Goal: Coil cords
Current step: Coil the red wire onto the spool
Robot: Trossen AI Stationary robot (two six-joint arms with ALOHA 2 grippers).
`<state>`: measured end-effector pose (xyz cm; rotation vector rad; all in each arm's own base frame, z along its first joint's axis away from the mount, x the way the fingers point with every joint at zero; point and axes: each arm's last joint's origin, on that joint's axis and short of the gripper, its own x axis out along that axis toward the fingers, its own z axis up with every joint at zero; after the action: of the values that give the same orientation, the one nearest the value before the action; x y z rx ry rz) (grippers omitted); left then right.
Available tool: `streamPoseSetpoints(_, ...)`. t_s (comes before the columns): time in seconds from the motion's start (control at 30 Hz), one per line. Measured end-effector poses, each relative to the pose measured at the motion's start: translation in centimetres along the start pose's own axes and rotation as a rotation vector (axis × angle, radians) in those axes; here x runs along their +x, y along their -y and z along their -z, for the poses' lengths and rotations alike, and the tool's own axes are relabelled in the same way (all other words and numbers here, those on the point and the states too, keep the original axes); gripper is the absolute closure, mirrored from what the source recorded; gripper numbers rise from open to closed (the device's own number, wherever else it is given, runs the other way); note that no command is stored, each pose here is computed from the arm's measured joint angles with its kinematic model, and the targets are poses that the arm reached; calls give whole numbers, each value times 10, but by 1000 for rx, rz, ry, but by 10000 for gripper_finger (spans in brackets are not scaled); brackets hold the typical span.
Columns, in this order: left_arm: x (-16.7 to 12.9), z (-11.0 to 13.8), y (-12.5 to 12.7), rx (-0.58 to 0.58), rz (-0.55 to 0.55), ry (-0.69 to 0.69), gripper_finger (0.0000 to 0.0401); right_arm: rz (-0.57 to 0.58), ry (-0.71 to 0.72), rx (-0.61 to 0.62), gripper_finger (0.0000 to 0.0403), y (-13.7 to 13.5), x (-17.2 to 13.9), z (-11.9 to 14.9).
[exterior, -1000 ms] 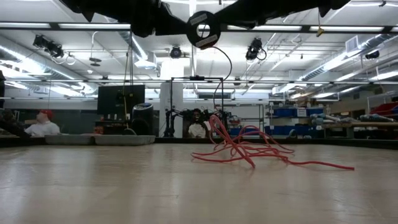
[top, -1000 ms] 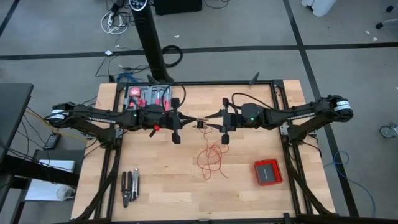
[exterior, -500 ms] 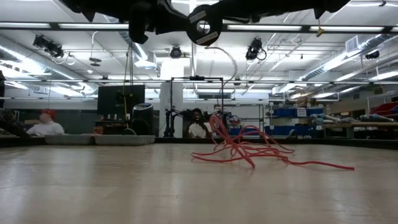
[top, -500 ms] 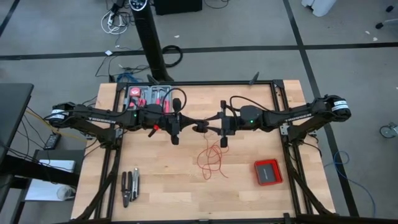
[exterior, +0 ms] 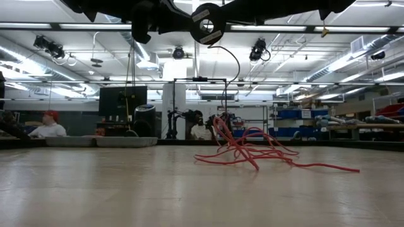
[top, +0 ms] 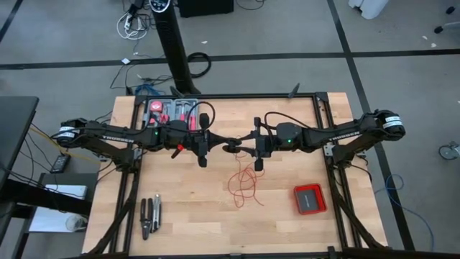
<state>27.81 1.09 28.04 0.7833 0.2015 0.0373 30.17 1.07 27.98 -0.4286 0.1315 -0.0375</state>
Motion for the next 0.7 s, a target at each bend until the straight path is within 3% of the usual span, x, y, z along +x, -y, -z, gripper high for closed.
streamPoseSetpoints(0.37, 0, 0, 0, -26, -1, -2, 401, 14, 13, 1, 332, 1, 0, -1)
streamPoseSetpoints(0.5, 0, 0, 0, -64, -2, -5, 401, 36, 3, -2, 383, 3, 0, -1)
streamPoseSetpoints(0.7, 0, 1, -2, -128, -77, -45, 376, 75, -9, 11, 398, 5, 0, 0)
